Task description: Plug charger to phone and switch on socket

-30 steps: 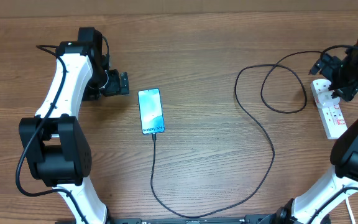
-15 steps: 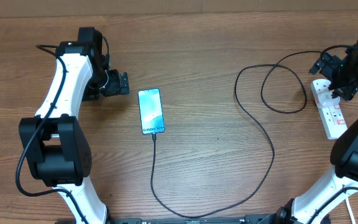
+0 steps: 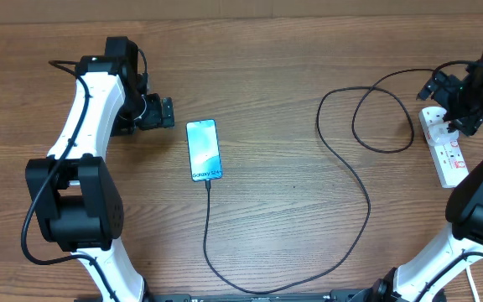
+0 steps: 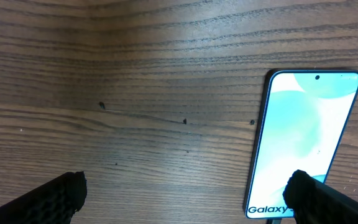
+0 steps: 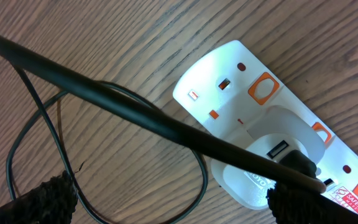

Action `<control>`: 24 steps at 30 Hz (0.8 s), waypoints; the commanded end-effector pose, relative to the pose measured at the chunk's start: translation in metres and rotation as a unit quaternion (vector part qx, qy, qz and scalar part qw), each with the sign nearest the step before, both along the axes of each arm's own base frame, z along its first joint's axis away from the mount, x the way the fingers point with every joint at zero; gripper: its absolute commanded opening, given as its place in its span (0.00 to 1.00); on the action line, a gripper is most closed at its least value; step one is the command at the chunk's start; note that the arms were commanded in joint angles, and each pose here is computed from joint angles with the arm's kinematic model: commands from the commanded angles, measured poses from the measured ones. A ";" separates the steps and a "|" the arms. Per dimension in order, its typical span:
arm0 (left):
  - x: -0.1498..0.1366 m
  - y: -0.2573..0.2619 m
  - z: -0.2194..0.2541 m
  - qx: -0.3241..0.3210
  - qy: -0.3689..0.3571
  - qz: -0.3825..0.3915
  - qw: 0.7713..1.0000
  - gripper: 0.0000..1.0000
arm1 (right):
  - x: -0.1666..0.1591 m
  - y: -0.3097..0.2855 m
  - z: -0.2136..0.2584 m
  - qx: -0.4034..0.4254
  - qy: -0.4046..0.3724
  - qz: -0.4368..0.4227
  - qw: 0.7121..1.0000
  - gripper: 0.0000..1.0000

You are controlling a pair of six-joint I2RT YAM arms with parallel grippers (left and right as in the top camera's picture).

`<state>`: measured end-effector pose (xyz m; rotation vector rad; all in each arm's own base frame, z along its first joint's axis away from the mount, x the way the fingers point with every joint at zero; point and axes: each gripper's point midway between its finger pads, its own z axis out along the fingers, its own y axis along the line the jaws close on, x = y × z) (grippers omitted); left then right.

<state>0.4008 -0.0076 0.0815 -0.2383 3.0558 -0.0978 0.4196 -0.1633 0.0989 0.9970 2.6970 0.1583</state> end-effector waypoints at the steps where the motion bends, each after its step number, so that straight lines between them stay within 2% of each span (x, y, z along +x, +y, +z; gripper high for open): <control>1: 0.001 -0.004 0.011 0.005 -0.014 -0.002 1.000 1.00 | 0.005 -0.002 0.023 -0.012 -0.029 0.003 1.000 1.00; 16: 0.001 -0.001 0.012 0.006 -0.016 0.002 1.000 1.00 | 0.005 -0.001 0.023 -0.012 -0.028 0.003 1.000 1.00; 24: 0.000 -0.017 0.050 0.005 -0.064 -0.019 0.998 1.00 | 0.005 -0.002 0.023 -0.012 -0.029 0.003 1.000 1.00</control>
